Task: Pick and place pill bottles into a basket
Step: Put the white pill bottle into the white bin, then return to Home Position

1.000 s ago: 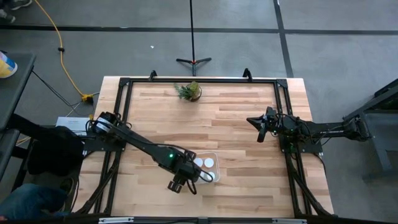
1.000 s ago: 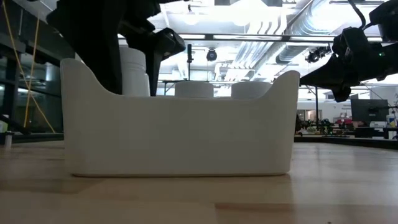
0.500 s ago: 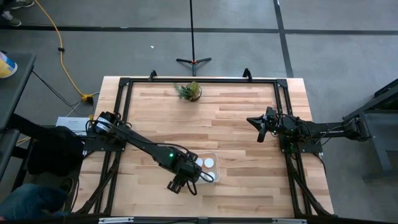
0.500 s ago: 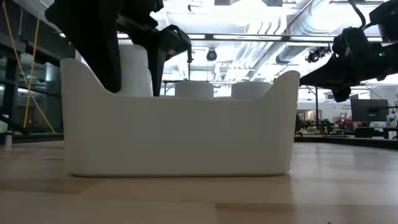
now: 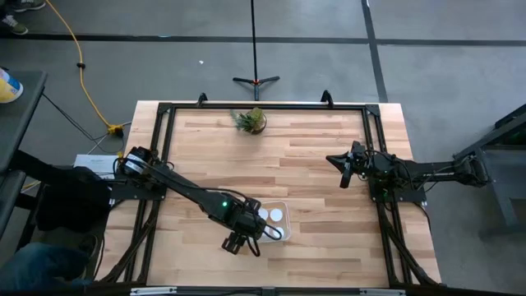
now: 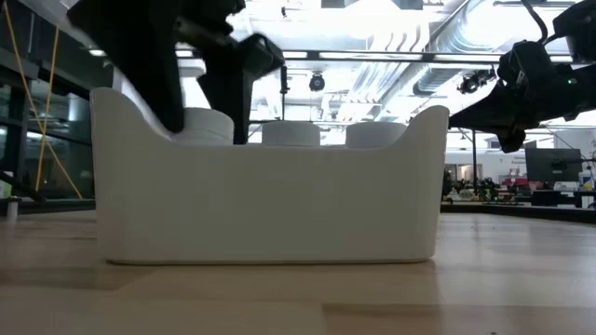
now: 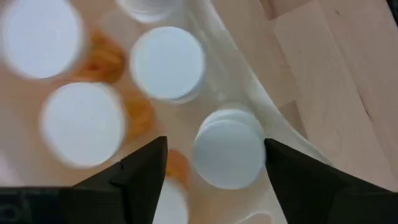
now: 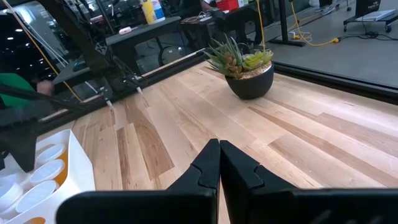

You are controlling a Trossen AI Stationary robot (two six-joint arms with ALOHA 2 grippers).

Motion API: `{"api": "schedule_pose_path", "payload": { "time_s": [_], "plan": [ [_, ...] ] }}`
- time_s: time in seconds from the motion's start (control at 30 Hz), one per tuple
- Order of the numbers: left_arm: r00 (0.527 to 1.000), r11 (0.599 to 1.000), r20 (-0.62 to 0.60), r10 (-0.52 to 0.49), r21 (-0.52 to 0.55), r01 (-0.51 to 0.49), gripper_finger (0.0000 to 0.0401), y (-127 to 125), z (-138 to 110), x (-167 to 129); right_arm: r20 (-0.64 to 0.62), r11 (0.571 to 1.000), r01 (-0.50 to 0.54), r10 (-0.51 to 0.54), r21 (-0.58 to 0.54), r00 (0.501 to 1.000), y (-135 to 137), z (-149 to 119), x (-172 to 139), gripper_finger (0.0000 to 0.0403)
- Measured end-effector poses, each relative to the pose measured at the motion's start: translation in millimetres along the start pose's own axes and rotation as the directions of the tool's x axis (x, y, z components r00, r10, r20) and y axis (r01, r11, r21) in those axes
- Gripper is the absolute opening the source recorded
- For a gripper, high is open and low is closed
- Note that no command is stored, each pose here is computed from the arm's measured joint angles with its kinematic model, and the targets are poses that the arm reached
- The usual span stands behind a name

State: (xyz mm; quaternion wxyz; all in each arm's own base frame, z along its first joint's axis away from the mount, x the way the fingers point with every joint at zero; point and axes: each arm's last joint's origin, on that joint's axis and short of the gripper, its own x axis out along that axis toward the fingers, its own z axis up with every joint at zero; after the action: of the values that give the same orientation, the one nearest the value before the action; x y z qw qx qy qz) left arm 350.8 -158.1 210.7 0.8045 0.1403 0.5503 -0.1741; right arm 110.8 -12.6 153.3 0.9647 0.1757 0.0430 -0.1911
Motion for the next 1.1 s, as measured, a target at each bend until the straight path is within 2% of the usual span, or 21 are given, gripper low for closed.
{"api": "schedule_pose_path", "payload": {
  "time_s": [0.3,0.43,0.57,0.77,0.9,1.0,1.1],
  "plan": [
    [0.995,0.997,0.089,0.053,-0.061,-0.048,0.0234,2,1,-35,-0.002,1.000,0.001,-0.001,-0.001,1.000,0,0,0,0.0002],
    [0.988,0.988,0.126,0.088,-0.139,-0.071,0.0204,4,1,-48,-0.003,1.000,0.001,-0.001,0.001,1.000,0,0,0,0.0001],
    [0.959,0.967,0.257,0.120,-0.249,-0.054,0.0164,15,6,-73,-0.002,1.000,0.001,-0.001,0.006,1.000,0,0,0,0.0001],
    [0.888,0.933,0.387,0.247,-0.343,-0.109,0.0086,38,4,-113,-0.002,1.000,-0.002,0.002,0.007,1.000,0,0,0,0.0001],
    [0.820,0.916,0.470,0.326,-0.373,-0.150,0.0025,46,0,-136,0.001,1.000,-0.003,0.003,0.011,1.000,0,0,0,0.0001],
    [0.762,0.898,0.522,0.384,-0.402,-0.177,0.0023,53,-10,-145,0.004,1.000,-0.005,0.005,0.028,1.000,0,0,0,0.0001],
    [0.683,0.854,0.555,0.475,-0.478,-0.204,0.0033,60,-32,-147,0.007,1.000,-0.007,0.006,0.030,1.000,0,1,0,0.0001]
  ]
}}
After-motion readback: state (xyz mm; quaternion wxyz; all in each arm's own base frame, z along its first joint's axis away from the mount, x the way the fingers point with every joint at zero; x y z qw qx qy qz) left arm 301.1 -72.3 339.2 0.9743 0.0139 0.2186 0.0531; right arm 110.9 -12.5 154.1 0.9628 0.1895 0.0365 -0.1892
